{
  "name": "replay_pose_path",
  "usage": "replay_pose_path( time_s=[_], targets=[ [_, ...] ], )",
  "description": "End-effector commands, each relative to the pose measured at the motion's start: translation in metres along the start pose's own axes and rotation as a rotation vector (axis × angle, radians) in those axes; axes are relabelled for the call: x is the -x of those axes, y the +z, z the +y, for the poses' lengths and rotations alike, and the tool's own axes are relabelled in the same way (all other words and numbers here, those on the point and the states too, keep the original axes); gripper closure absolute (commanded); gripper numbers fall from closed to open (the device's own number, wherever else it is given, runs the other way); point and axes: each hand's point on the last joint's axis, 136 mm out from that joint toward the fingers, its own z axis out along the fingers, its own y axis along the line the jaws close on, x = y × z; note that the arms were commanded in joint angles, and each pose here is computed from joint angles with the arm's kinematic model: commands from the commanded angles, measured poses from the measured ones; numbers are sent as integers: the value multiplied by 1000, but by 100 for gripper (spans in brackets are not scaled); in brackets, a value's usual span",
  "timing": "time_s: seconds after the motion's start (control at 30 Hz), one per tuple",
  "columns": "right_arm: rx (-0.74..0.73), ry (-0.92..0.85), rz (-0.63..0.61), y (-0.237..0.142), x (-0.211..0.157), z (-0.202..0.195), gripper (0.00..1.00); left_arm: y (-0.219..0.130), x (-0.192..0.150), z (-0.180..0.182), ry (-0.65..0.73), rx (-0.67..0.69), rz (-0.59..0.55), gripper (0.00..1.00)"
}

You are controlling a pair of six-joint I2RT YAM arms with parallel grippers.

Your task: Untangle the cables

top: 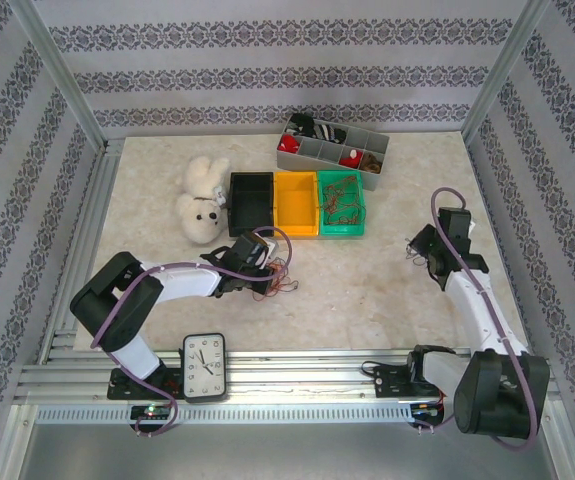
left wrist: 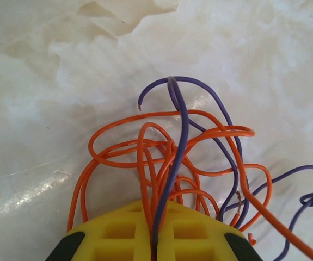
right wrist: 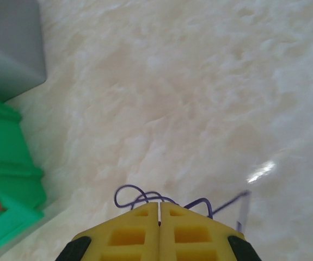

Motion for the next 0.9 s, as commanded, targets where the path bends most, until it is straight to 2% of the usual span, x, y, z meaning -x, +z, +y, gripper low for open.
replay_pose_path(
  time_s=[0.0,0.13,0.2,0.33,0.43,0.53,0.6,0.7,0.73,0.87],
  targets=[
    [176,-99,-22,-20,10,51,99,1,-4,-3,-17,-45,15,99],
    [363,-239,-62,-51,12,120,97,-1,8,-20,11,-117,4,85],
    [447,-326,-67,-65,7,158,97,-3,15,-22,21,-122,-11,74],
    [562,-475,-31,-75,-9,225,97,-15,33,-17,8,-76,-83,69],
    [616,-558,17,-65,-22,267,96,-31,51,3,-44,41,-187,64],
    [633,-618,59,-45,-32,300,95,-51,63,20,-93,129,-269,49],
    [617,-634,82,-23,-35,316,95,-62,67,28,-113,163,-297,39],
    [605,-649,112,6,-40,334,94,-73,66,38,-134,205,-312,34],
    [609,-653,124,12,-42,339,92,-75,65,41,-139,209,-314,34],
    [615,-644,165,24,-51,351,63,-74,52,46,-143,201,-288,32]
  ],
)
